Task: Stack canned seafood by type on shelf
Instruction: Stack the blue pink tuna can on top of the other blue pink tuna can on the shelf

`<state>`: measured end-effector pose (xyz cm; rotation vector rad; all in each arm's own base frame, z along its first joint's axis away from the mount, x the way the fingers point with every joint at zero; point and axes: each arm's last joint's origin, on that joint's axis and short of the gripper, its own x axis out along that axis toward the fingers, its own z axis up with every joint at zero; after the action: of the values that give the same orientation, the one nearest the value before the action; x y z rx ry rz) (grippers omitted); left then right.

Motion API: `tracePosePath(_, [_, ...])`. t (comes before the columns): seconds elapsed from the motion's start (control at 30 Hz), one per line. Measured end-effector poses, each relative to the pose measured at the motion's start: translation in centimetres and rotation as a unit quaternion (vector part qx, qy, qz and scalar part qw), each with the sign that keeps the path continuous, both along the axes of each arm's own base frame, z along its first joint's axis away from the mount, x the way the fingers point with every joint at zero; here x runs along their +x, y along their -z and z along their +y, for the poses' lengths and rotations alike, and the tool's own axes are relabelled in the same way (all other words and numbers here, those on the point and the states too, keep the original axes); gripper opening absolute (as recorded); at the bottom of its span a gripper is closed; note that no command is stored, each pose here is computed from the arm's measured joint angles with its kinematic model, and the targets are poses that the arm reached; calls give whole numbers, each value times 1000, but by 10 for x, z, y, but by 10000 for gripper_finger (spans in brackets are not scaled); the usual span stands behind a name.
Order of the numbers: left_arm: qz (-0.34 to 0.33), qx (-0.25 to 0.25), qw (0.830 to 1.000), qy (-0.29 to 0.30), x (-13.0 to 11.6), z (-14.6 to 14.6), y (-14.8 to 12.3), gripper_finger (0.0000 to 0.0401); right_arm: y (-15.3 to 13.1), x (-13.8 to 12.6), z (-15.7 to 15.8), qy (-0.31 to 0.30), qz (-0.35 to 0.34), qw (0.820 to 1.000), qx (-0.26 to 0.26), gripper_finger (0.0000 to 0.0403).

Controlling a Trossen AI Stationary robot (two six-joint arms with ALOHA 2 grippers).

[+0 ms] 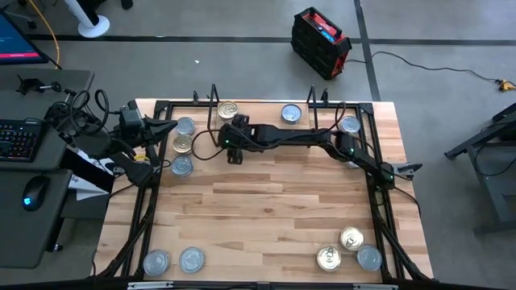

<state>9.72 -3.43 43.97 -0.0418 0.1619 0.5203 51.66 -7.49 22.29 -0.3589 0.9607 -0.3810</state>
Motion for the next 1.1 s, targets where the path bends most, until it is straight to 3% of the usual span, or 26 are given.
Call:
tracePosePath(0.13, [-1,-2,1000,0,0,0,0,0,-11,-6,-6,-11,-2,1000,16,312])
tracePosePath(0.23, [0,-2,1000,0,0,0,0,0,-22,-12,-14,-10,-13,999,41,264])
tracePosePath(0.33, [2,0,1000,0,0,0,1,0,-25,-21,-23,-4,3,997,76,186])
tracePosePath(0.5, [10,4,1000,0,-1,0,2,0,-20,-36,-32,-29,52,979,194,25])
tracePosePath(0.73, [16,-23,999,34,15,-11,16,0,-21,-53,-12,-71,131,953,265,4])
tracePosePath(0.9, [32,-36,994,93,51,-25,67,0,-35,-62,11,-94,157,938,295,1])
tracePosePath(1.1, [-29,-109,975,190,87,-18,130,0,-29,-91,47,-64,200,923,322,0])
